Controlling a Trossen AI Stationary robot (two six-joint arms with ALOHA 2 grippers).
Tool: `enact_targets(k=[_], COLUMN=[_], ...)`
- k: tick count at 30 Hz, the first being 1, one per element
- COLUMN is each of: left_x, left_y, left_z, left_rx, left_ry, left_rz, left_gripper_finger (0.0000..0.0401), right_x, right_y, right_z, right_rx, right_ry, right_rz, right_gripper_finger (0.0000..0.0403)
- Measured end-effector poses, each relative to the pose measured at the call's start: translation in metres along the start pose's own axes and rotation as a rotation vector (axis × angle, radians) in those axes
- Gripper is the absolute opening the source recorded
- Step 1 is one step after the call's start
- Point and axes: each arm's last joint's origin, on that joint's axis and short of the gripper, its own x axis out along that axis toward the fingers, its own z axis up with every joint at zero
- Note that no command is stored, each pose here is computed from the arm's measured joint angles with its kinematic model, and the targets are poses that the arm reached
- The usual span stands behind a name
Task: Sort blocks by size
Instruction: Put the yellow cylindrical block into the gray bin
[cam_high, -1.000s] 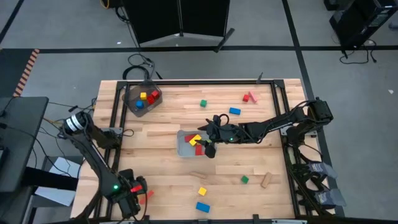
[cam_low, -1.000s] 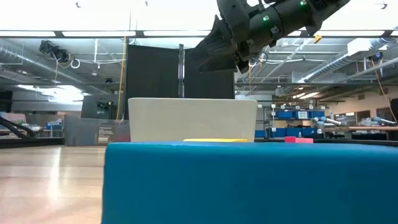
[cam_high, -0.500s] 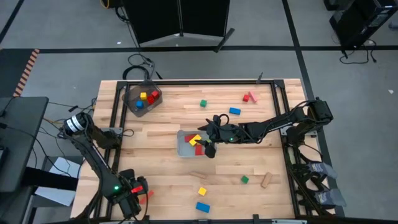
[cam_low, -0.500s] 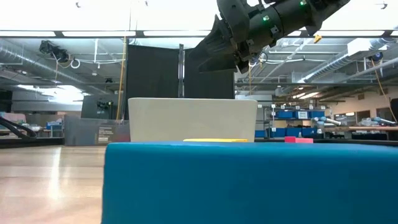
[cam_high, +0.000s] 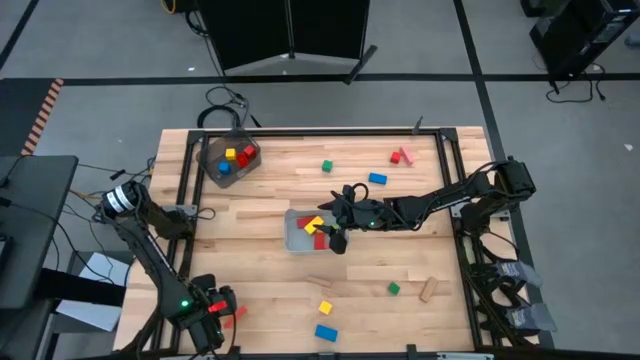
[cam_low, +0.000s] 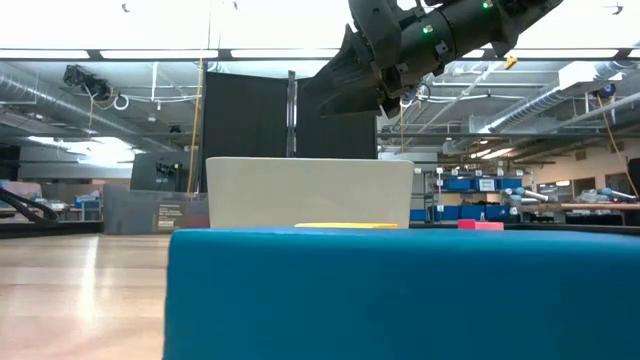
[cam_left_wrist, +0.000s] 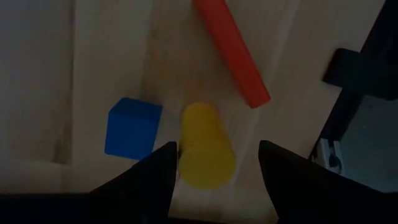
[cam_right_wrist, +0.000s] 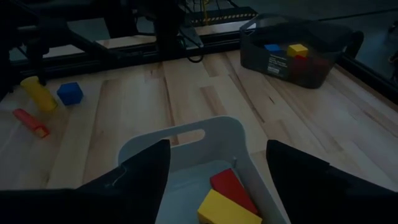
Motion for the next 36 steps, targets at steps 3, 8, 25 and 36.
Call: enact_targets(k=[3, 8, 25, 36], left_x=[0.000, 0.000, 0.024, 0.024], left_y=[0.000, 0.000, -0.003, -0.003], left_z=[0.000, 0.000, 0.001, 0.001], left_rx=[-0.001, -0.002, -0.001, 0.000], left_ry=[-0.001, -0.012, 0.047, 0.046], left_rz=[0.001, 0.007, 0.078, 0.082], left_gripper_finger=[0.0234, 0.0234, 0.0231, 0.0142], right_x=[0.000, 0.000, 0.000, 0.000], right_y=[0.000, 0.000, 0.000, 0.000], right_z=[0.000, 0.000, 0.000, 0.000], right_rx=[0.000, 0.000, 0.001, 0.001], right_ry=[0.000, 0.000, 0.000, 0.000], right_rz=[0.000, 0.000, 0.000, 0.000], right_gripper_finger=[0.0276, 0.0276, 0.0272, 0.0269])
